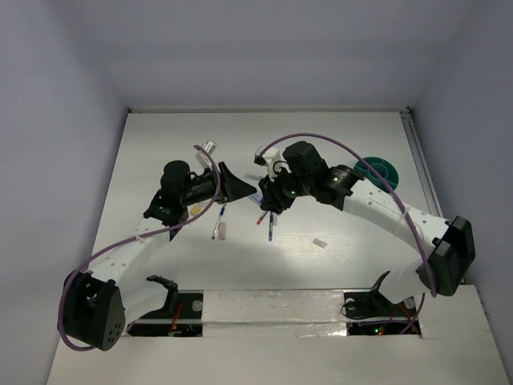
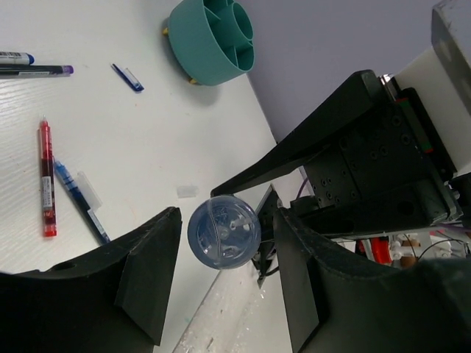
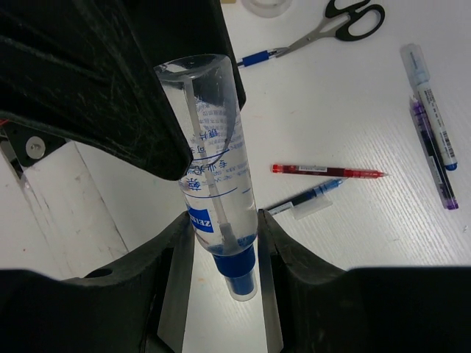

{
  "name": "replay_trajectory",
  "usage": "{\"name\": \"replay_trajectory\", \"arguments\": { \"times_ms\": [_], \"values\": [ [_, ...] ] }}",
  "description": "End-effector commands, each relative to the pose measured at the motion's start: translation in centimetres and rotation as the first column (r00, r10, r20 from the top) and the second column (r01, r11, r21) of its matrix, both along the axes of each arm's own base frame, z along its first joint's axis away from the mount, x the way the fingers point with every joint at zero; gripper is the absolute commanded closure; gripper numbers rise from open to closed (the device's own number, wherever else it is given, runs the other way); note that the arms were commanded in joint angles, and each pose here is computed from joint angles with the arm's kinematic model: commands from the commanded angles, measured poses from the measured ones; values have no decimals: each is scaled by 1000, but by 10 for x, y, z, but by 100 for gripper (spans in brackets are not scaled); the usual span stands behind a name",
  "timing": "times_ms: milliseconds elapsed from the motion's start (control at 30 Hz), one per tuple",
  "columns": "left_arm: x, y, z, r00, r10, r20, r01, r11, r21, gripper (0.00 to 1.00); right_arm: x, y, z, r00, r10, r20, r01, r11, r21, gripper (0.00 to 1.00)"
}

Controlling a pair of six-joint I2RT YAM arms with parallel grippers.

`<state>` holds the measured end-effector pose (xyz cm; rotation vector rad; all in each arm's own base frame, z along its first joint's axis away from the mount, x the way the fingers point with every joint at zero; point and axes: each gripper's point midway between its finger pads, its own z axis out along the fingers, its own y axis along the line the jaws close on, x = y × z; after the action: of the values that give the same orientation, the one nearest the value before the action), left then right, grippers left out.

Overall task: Sort the stationery into containers
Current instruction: Pick up the stationery from the center of the board.

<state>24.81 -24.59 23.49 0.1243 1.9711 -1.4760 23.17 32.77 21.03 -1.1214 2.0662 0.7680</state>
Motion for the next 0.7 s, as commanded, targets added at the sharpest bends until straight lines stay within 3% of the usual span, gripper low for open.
{"name": "replay_trajectory", "arguments": {
  "times_ms": [0, 167, 300, 400, 500, 600, 633, 667],
  "values": [
    [-5, -2, 1, 999, -34, 32, 34, 999, 7, 51, 10, 13, 26, 997, 6, 75, -10, 999, 50, 85],
    [-6, -2, -1, 998, -47, 28, 47, 999, 16, 55, 12, 12, 25, 997, 8, 77, -10, 999, 32, 85],
    [-3, -1, 4, 999, -21, 43, 21, 1000, 0, 91, 14, 10, 23, 996, 2, 84, -4, 1000, 18, 85],
    [-4, -3, 7, 999, -13, 35, 15, 998, -54, 99, 13, 9, 26, 995, 1, 95, -4, 1000, 27, 84],
    [-2, -4, 9, 1000, -4, 26, 7, 996, -91, 100, 8, 9, 34, 994, 14, 109, -21, 998, 58, 84],
    [-2, -4, 26, 998, 10, 68, 0, 989, -147, 100, 9, 3, 44, 990, -24, 136, 13, 996, 86, 68],
    [-2, -3, 32, 996, 20, 82, -6, 987, -160, 100, 9, 1, 47, 989, -37, 146, 22, 995, 101, 57],
    [-3, -1, 46, 992, 35, 119, -12, 981, -192, 100, 11, -3, 57, 986, -63, 156, 41, 989, 141, 28]
  ]
}}
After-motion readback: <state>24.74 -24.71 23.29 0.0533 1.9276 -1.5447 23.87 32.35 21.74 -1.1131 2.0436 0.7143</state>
